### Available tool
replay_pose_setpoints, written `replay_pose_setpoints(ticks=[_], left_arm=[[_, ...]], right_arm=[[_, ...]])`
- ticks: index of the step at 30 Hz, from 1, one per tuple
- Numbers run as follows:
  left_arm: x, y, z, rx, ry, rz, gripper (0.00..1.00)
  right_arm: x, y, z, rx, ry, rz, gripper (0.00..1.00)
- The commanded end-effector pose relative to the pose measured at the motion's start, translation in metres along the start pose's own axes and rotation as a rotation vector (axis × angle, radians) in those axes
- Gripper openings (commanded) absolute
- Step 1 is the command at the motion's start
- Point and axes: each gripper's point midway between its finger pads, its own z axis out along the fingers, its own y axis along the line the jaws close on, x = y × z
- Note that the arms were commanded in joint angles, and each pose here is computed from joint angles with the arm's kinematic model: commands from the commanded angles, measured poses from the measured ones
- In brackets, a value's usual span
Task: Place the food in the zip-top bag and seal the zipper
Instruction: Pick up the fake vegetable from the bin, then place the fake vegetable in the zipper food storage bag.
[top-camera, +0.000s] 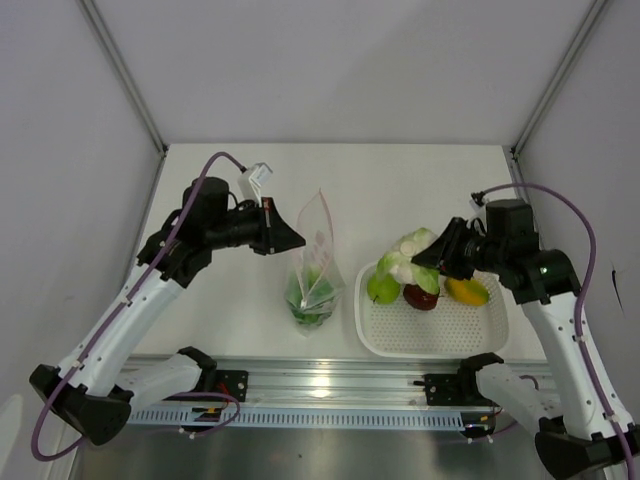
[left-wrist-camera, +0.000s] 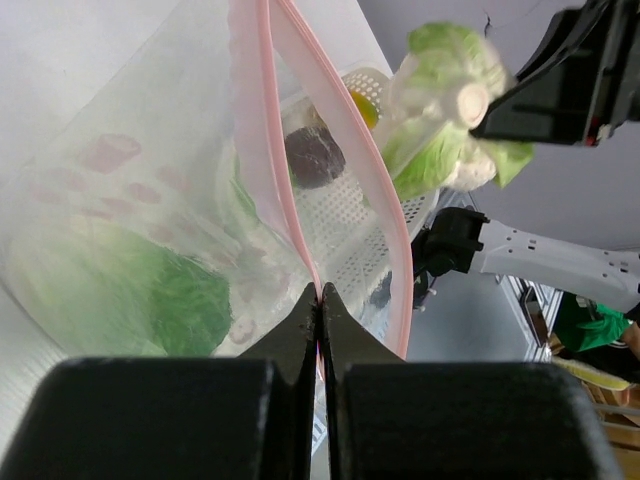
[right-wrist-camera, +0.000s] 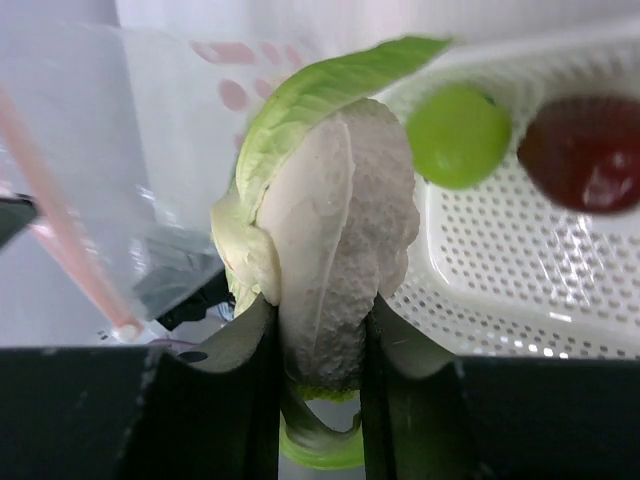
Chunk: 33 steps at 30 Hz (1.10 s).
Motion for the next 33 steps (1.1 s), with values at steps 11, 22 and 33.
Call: replay_pose_setpoints(ticks=[11, 22, 33], left_arm=[[0.003, 0.003, 0.014, 0.045, 0.013, -0.034, 0.01], [0.008, 0.015, 0.027, 0.040, 0.028, -0.045, 0.01], [-0.001, 0.007, 0.022, 0.047, -0.001, -0.028, 0.00]], right_arm=[[-0.052, 0.155, 0.003, -0.194, -0.095, -0.275, 0.00], [-0.044, 0.218, -0.009, -0.278, -0.123, -0.344, 0.00], [-0.016, 0.205, 0.030, -0.192, -0.020, -0.335, 0.00]])
